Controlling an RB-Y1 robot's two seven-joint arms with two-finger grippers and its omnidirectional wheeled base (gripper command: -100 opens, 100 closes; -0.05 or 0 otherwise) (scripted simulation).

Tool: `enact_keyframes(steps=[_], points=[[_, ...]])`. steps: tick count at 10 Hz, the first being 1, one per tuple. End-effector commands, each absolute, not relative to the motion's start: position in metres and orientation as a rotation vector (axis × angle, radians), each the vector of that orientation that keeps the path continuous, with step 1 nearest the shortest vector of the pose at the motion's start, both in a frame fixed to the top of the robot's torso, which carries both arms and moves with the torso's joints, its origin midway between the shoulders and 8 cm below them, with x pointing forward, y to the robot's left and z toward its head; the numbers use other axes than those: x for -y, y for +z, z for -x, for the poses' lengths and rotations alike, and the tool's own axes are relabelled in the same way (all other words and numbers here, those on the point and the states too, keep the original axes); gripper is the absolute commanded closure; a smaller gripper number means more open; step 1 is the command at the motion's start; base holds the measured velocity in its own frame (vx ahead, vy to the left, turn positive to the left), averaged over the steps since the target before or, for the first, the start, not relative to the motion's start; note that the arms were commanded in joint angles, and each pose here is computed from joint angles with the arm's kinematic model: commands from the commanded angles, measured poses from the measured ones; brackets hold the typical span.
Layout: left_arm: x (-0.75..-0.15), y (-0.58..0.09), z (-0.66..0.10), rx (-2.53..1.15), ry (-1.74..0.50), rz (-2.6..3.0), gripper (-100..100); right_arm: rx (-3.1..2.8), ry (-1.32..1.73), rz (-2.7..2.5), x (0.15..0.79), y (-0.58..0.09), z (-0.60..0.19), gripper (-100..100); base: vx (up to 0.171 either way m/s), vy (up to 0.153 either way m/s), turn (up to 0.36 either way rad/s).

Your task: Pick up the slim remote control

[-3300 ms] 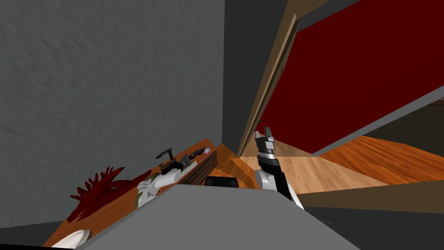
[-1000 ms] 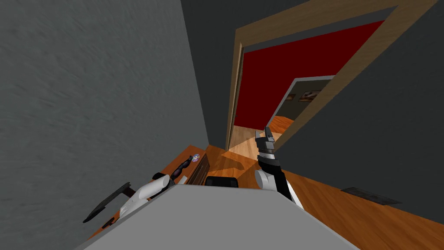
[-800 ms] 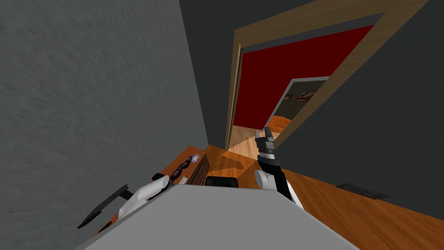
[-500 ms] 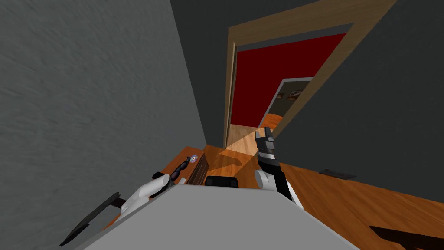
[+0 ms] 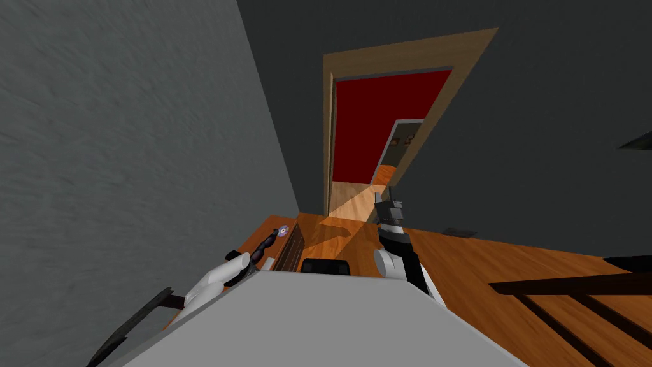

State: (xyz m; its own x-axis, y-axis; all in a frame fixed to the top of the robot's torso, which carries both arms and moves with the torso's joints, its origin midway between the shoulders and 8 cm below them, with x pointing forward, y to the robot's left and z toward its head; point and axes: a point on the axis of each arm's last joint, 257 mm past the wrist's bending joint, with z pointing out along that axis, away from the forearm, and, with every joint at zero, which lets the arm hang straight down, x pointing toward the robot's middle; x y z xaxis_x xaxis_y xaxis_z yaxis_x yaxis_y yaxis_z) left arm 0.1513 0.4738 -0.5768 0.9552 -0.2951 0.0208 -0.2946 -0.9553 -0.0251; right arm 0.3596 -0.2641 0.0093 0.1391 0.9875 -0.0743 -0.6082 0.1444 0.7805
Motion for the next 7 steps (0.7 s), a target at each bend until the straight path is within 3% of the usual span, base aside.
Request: enact_keyframes(steps=[1, 7], points=[[-0.478, -0.579, -0.158, -0.395, -0.045, 3.091, -100, -0.693, 1.293, -0.684, 0.264, 0.009, -0.360, 0, -0.161, 0.001, -0.261], [-0.484, -0.587, -0.168, -0.203, -0.039, 3.114, -100, -0.693, 1.293, -0.684, 0.264, 0.009, -0.360, 0, -0.135, 0.016, -0.232]])
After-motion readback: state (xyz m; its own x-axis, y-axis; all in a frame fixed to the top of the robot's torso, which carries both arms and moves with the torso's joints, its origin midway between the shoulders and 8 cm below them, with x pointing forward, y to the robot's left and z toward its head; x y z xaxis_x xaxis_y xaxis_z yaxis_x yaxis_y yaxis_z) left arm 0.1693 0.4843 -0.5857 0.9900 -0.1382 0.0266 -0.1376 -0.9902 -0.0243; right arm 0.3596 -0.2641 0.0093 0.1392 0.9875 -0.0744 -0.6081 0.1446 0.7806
